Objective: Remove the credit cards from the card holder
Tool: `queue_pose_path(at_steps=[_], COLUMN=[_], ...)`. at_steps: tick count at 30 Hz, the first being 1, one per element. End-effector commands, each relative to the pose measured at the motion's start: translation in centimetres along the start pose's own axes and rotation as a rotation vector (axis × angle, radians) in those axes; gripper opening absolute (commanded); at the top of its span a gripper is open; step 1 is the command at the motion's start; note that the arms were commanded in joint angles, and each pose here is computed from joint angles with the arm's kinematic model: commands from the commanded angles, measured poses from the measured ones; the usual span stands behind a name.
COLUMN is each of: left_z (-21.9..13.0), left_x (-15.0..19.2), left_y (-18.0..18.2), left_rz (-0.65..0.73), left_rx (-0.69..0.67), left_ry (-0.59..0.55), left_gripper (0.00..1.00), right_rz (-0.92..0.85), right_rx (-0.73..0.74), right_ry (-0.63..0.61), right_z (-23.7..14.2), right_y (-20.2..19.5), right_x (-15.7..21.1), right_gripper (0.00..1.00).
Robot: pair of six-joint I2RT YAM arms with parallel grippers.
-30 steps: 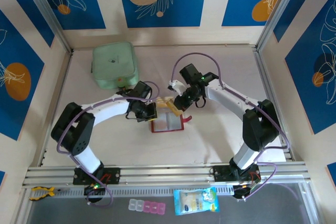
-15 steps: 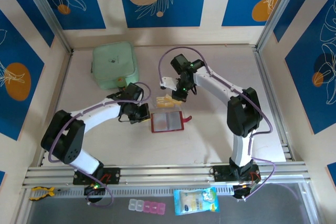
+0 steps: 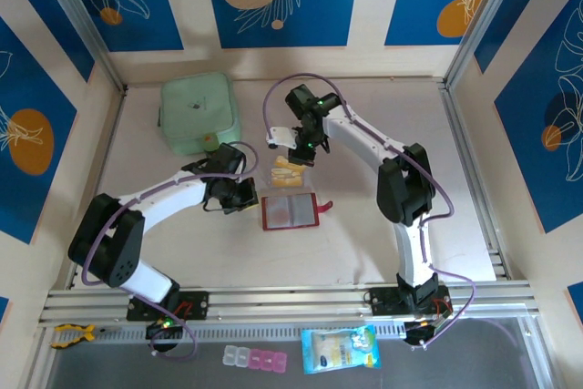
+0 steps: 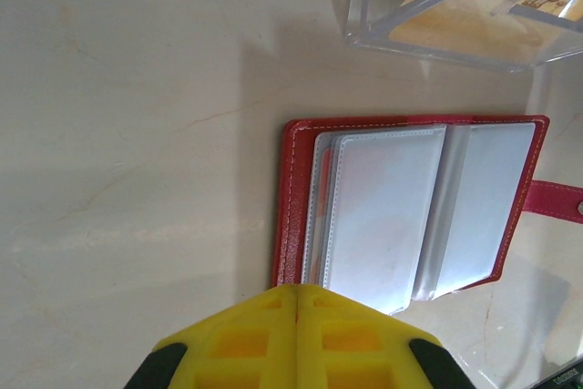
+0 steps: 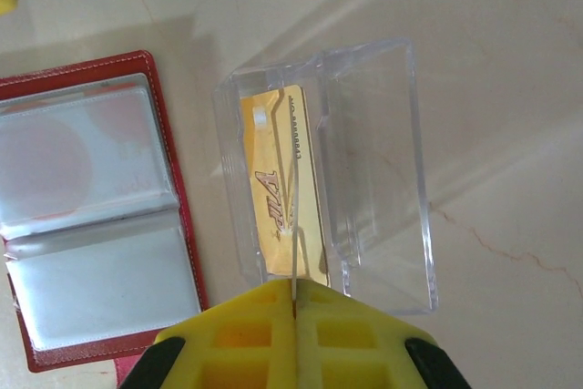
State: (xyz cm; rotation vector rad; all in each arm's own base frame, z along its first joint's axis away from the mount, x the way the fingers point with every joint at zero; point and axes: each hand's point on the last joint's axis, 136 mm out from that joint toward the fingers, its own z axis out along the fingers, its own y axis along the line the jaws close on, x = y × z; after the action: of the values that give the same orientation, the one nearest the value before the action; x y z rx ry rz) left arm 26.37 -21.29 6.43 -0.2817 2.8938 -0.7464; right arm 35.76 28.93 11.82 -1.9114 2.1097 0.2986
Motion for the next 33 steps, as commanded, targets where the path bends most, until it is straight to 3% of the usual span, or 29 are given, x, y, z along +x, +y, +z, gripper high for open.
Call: queue_pose_path(at_steps=[1, 14, 21, 33], left_z=[-0.4, 0.2, 0.7, 2.0], left_x=[0.1, 0.2, 0.5, 1.1], left_y=[0.9, 0.8, 0.7, -0.9], left_rz=[-0.023, -0.035, -0.036, -0.006], left_rx=[-0.015, -0.004, 0.011, 0.047], left_ry=[-0.007, 0.006, 0.023, 0.056], left_gripper=[0.06, 0.06, 0.05, 0.04], right_rz=[-0.023, 0.011, 0.059, 0.434], right_rx=[-0.057, -0.045, -0.002, 0.016], right_ry=[-0.021, 0.023, -0.038, -0.147], right_z=[0.4, 0.9, -0.5, -0.6], right_y=[0.9, 0.4, 1.0, 4.7], right_x=[-0.6, 0.6, -0.3, -2.9], right_gripper=[0.03, 0.17, 0.17, 0.16])
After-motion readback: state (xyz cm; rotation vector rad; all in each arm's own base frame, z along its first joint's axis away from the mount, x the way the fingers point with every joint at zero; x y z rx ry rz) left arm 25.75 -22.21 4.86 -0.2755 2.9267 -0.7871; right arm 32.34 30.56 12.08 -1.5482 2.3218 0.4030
